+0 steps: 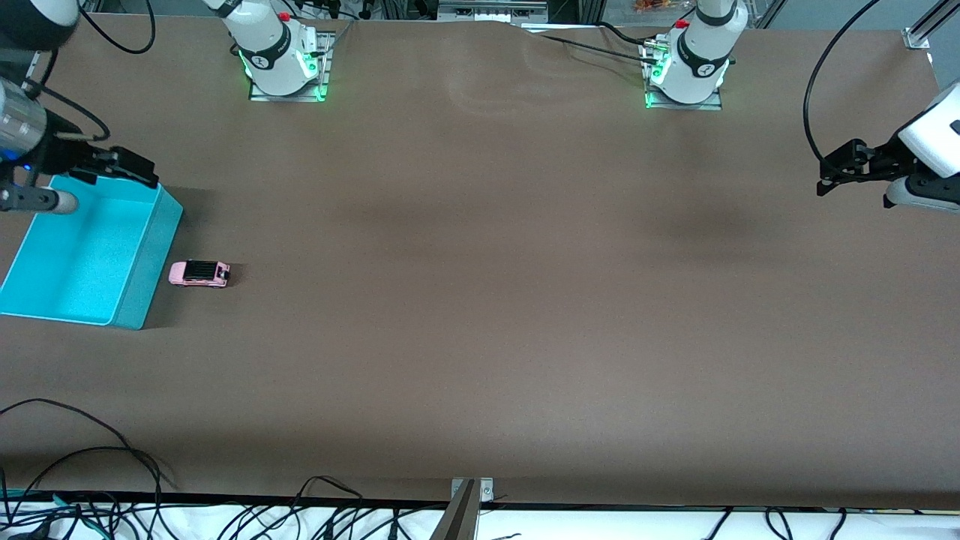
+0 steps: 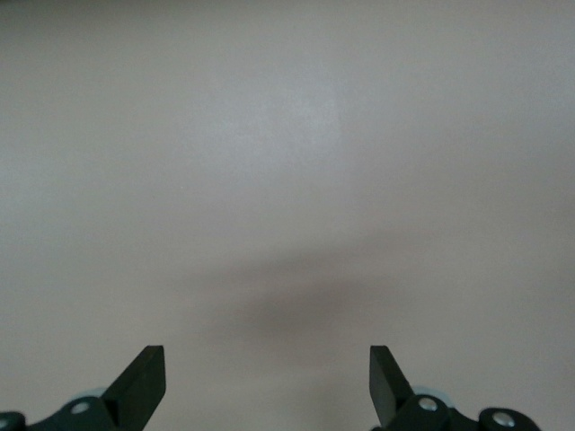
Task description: Wind and store pink jeep toy
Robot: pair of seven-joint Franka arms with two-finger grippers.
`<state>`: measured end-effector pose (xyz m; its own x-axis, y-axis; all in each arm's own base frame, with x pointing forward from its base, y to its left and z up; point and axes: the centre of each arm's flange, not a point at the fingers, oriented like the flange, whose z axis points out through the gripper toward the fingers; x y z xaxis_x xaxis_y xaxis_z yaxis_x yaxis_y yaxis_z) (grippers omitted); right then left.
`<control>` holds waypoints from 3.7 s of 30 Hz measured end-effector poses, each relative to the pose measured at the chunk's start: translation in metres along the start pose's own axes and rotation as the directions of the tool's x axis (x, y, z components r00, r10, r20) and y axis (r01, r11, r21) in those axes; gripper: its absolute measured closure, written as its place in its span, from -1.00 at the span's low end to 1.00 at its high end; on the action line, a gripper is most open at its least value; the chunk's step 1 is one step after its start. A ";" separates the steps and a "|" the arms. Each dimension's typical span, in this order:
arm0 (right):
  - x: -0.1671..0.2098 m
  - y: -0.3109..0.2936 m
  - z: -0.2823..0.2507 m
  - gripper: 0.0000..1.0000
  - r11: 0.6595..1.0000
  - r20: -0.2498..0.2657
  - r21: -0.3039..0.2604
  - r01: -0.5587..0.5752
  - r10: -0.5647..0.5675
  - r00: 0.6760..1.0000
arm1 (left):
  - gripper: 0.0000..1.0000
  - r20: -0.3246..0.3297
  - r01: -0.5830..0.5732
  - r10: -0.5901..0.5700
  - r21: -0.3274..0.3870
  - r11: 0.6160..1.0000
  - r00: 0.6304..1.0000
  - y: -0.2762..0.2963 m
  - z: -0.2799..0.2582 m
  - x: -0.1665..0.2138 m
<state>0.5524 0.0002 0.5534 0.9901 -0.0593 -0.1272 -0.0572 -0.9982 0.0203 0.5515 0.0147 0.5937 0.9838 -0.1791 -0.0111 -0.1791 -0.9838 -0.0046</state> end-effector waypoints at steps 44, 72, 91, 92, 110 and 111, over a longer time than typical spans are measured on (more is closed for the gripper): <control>0.013 0.047 0.256 -1.00 0.987 -0.024 -0.015 -0.162 0.162 0.987 | -1.00 -0.038 0.022 -0.022 0.008 1.000 0.999 -0.013 -0.017 0.005; 0.037 0.050 0.304 -1.00 0.340 -0.088 0.210 -0.917 0.940 0.329 | -1.00 -0.038 0.022 -0.022 0.008 1.000 0.999 -0.013 -0.017 0.005; 0.037 0.072 0.346 -1.00 0.170 -0.057 0.192 -0.967 0.985 0.162 | -1.00 -0.038 0.022 -0.022 0.008 1.000 0.999 -0.013 -0.017 0.005; 0.037 0.071 0.349 -1.00 0.169 -0.056 0.188 -0.967 0.985 0.162 | -1.00 -0.038 0.022 -0.022 0.008 1.000 0.999 -0.013 -0.017 0.005; 0.042 0.070 0.343 -0.02 0.180 -0.066 0.213 -0.960 0.983 0.169 | -1.00 -0.038 0.022 -0.022 0.008 1.000 0.999 -0.013 -0.017 0.005; 0.042 0.069 0.340 -0.02 0.182 -0.068 0.218 -0.959 0.983 0.172 | -1.00 -0.038 0.022 -0.022 0.008 1.000 0.999 -0.013 -0.017 0.005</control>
<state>0.5468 -0.0757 0.2120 0.1224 -0.9903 0.0653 -0.9876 -0.1281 -0.0904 0.5586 0.0267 0.6110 0.9872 -0.1574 0.0269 -0.1571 -0.9875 -0.0131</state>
